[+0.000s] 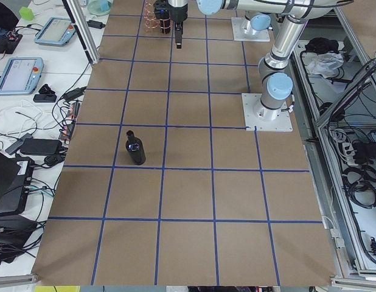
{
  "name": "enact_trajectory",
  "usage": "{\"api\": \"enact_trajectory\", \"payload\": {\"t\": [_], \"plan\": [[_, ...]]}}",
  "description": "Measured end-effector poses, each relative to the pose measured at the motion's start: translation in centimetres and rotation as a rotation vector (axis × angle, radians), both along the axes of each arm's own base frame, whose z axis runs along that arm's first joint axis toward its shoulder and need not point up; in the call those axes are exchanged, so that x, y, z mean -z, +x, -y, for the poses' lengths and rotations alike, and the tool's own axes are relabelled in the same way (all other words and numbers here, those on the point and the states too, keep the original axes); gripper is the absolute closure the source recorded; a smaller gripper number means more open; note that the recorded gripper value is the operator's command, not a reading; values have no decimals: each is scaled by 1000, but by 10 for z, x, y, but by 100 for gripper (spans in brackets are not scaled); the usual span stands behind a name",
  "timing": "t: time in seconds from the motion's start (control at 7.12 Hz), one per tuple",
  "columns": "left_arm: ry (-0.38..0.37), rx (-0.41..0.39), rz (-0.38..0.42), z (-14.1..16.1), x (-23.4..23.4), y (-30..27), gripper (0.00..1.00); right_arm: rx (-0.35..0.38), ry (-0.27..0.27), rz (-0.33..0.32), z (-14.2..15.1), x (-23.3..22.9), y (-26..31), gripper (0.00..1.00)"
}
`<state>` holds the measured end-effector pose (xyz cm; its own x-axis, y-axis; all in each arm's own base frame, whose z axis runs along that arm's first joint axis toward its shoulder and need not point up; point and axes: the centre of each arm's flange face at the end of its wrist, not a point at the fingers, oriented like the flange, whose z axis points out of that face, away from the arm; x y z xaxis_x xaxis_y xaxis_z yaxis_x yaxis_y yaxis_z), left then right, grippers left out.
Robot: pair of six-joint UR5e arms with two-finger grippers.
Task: Place wine into wine basket
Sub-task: 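Move the left gripper toward the dark wine bottle lying on the table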
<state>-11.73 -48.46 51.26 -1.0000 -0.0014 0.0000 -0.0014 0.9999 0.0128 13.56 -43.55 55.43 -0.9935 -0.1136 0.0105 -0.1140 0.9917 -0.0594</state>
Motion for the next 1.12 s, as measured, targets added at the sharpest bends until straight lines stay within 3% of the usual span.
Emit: {"api": "enact_trajectory", "payload": {"t": [1.12], "plan": [[-2,-34,0,3,0,17,0,16,-40,29,25,-16,-2,0]]}}
